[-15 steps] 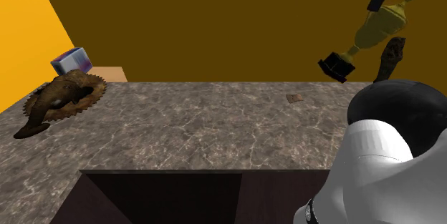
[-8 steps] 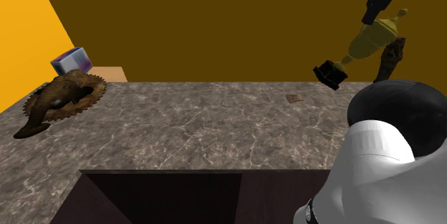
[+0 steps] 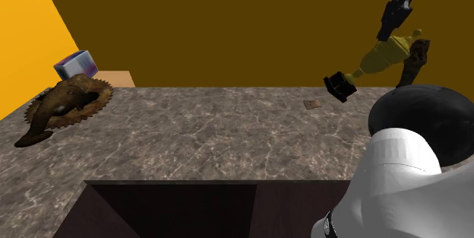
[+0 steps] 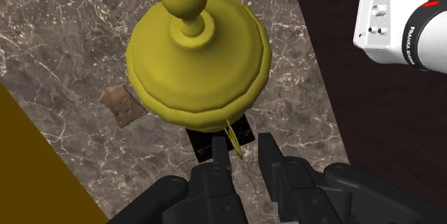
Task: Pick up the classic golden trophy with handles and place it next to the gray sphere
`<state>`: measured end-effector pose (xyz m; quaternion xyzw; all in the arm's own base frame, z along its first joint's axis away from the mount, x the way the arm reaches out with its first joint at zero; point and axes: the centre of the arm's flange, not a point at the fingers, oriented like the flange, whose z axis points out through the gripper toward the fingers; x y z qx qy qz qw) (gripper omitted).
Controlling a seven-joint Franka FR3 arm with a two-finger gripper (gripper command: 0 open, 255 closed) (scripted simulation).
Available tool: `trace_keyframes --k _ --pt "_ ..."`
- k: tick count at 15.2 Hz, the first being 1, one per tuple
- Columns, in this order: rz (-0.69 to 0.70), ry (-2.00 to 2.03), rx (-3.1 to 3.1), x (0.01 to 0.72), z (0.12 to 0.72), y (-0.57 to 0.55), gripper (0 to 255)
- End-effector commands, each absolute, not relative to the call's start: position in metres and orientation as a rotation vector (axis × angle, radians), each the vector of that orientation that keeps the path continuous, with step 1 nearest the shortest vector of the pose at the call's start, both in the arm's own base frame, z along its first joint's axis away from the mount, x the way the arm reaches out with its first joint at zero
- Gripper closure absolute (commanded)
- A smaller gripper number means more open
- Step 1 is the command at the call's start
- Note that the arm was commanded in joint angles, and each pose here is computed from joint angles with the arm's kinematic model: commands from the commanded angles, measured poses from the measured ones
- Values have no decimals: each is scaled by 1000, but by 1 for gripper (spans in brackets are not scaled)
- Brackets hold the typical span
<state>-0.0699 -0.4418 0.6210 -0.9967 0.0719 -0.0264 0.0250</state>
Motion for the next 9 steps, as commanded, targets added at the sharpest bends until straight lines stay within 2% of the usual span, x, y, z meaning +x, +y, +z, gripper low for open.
trace_keyframes --k 1,9 --pt "-83 222 -3084 -70 611 -442 255" --pt "-83 222 -3084 -70 568 -442 255"
